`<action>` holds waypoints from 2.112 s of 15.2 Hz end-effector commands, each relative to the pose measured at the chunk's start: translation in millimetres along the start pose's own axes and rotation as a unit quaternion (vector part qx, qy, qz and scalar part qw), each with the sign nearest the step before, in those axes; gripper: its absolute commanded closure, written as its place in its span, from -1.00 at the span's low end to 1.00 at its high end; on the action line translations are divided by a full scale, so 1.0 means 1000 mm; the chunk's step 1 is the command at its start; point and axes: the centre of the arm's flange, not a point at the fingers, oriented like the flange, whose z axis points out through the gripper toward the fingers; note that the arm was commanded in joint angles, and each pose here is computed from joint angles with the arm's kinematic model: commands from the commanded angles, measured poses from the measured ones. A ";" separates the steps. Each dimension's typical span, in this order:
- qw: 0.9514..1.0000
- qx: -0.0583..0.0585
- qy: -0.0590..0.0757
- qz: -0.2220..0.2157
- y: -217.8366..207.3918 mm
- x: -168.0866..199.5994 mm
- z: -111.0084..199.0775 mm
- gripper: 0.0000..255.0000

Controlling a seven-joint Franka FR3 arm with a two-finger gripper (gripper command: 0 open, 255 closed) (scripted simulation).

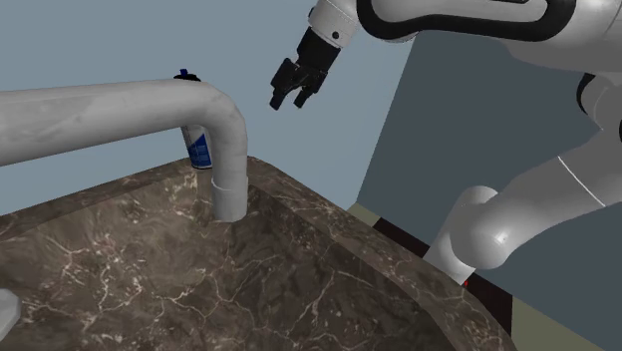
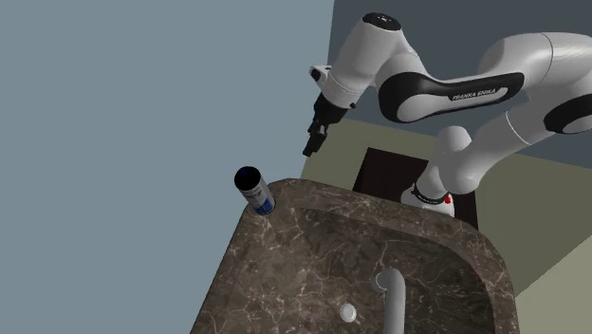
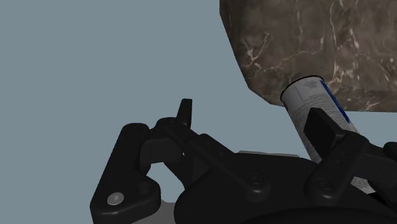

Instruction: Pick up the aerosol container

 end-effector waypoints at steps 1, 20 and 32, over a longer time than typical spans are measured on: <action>1.000 0.004 0.015 -0.006 -0.018 0.016 0.004 -1.00; 0.992 0.025 0.115 -0.044 -0.147 0.091 0.041 -1.00; 0.992 0.026 0.115 -0.044 -0.145 0.087 0.055 1.00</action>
